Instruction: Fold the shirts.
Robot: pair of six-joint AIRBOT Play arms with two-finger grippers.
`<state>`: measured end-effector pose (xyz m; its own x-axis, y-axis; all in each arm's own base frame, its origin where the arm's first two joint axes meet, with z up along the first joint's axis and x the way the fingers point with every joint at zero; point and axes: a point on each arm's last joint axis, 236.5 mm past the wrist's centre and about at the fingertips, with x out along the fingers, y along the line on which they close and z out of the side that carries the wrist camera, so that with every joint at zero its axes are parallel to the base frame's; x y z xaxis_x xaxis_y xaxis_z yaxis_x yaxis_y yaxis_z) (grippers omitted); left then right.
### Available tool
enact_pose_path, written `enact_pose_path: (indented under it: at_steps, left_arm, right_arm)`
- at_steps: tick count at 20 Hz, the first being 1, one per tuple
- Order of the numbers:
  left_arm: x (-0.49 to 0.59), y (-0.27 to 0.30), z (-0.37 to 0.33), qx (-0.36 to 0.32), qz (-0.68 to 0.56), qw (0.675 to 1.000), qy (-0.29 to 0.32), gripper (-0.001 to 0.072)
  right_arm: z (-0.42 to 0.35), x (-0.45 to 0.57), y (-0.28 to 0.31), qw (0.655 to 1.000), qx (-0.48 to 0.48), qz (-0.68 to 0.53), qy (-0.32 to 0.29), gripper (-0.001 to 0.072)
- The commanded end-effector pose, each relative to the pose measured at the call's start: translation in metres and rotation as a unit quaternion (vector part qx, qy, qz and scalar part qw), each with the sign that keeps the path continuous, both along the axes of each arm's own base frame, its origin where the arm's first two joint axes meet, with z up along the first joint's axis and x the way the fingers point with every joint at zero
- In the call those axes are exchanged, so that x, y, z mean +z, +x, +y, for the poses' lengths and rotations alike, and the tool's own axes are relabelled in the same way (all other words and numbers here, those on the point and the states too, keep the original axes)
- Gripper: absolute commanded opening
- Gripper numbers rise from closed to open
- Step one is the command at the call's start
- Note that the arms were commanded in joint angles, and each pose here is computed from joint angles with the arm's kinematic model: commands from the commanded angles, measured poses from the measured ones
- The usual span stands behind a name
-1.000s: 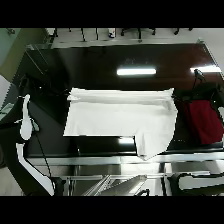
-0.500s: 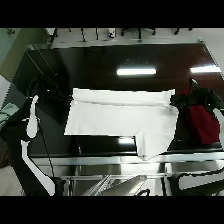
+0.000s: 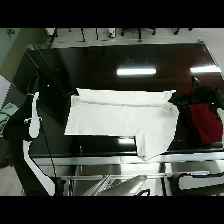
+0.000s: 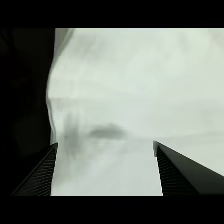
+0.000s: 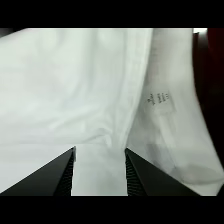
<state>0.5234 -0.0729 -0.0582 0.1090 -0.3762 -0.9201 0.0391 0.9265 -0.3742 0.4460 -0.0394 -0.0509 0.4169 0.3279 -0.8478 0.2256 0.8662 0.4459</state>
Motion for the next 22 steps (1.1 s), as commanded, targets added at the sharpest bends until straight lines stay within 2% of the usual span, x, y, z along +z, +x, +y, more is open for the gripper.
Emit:
enact_pose_path:
  at_steps: [1,3,6,10,12,14,15,16,17,20,21,22]
  left_arm:
    - [0.044,-0.028,0.009,-0.022,0.036,0.999,-0.002,0.0669]
    - [0.052,-0.05,0.021,-0.013,0.05,0.999,0.0,0.0669]
    - [0.028,-0.113,0.044,0.004,0.122,0.992,-0.01,0.0669]
    - [-0.022,-0.194,0.06,0.037,0.194,0.98,-0.032,0.0669]
    - [-0.041,-0.217,0.06,0.048,0.204,0.977,-0.041,0.0668]
    - [-0.052,-0.225,0.049,0.049,0.2,0.977,-0.062,0.0668]
    - [-0.055,-0.224,0.041,0.052,0.193,0.977,-0.078,0.0668]
    - [-0.057,-0.22,0.033,0.055,0.182,0.977,-0.093,0.0668]
    - [-0.058,-0.212,0.025,0.061,0.164,0.979,-0.106,0.0668]
    - [-0.055,-0.186,0.008,0.07,0.116,0.983,-0.127,0.0667]
    - [-0.054,-0.179,0.007,0.068,0.103,0.985,-0.121,0.0646]
    - [-0.053,-0.173,0.004,0.063,0.094,0.987,-0.117,0.0479]
  right_arm:
    - [0.004,0.06,-0.02,1.0,0.02,-0.012,0.019,0.0374]
    - [-0.004,0.086,-0.046,1.0,0.019,-0.009,0.015,0.0373]
    - [0.002,0.076,-0.118,0.998,0.002,0.047,0.044,0.0373]
    - [-0.009,0.051,-0.187,0.99,-0.088,0.077,0.08,0.0373]
    - [-0.018,0.044,-0.205,0.984,-0.13,0.08,0.089,0.0373]
    - [-0.017,0.034,-0.219,0.976,-0.16,0.099,0.109,0.0375]
    - [-0.011,0.028,-0.224,0.974,-0.16,0.11,0.118,0.0406]
    - [-0.005,0.02,-0.23,0.971,-0.16,0.123,0.127,0.0512]
    - [0.001,0.01,-0.236,0.968,-0.162,0.136,0.137,0.0544]
    - [0.023,-0.017,-0.256,0.956,-0.165,0.177,0.167,0.0545]
    - [0.027,-0.025,-0.261,0.953,-0.169,0.186,0.172,0.0544]
    - [0.032,-0.033,-0.266,0.949,-0.173,0.194,0.178,0.0544]
